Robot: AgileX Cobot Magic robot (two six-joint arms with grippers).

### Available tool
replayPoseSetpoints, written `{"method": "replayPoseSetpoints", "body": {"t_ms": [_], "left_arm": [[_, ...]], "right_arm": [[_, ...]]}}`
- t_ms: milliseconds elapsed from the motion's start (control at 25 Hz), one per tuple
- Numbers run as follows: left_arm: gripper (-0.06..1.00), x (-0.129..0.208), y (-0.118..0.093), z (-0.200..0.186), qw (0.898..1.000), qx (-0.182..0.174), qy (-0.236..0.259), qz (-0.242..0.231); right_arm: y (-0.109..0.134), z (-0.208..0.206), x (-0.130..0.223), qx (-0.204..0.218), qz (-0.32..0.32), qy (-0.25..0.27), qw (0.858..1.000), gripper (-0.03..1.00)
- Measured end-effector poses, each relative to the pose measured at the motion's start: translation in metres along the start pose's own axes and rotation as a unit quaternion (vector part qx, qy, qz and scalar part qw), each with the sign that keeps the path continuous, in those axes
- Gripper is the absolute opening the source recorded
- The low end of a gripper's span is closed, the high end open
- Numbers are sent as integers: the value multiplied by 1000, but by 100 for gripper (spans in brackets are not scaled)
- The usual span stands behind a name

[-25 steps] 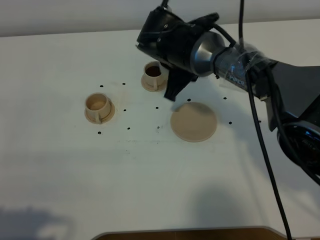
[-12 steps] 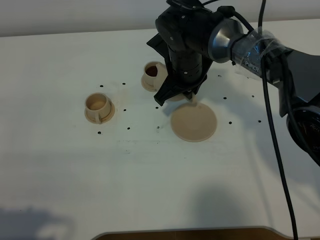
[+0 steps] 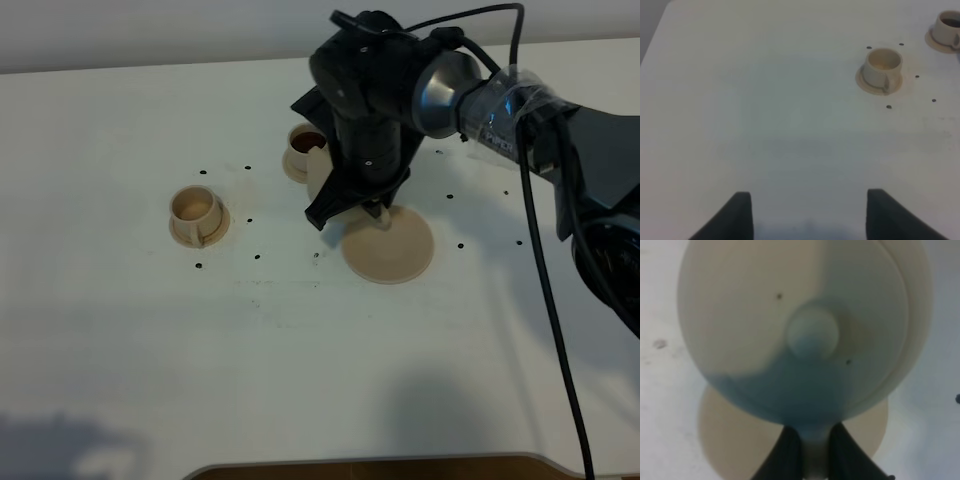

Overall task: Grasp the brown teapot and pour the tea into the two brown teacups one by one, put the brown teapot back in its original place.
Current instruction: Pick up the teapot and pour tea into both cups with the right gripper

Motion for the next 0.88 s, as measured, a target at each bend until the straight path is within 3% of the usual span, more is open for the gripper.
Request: {"method": "replayPoseSetpoints", "body": {"t_ms": [200,320,520,880], "left_arm": [[53,0,0,0,1000,0,0,0],[53,0,0,0,1000,0,0,0],[53,0,0,0,1000,0,0,0],[53,0,0,0,1000,0,0,0]], "right_arm": [[23,-34,-7,38,-62,-52,996,12],[39,-45,-11,71,-107,-80,988,12],[68,-56,-22,91,-161,-134,974,12],[90,-37,-40,144,-240,-159,947,12]]}}
Point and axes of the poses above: a point on each arm's last joint axis where the gripper is mounted, z pointing out along that axis toward the gripper, y along the wrist's bending axis when the last joint is at zero, x = y × z, the point moved 10 cm from there along z, pointing out along that axis toward the gripper, and after that the axes turned 14 degrees about z, right-handed, at the moved point
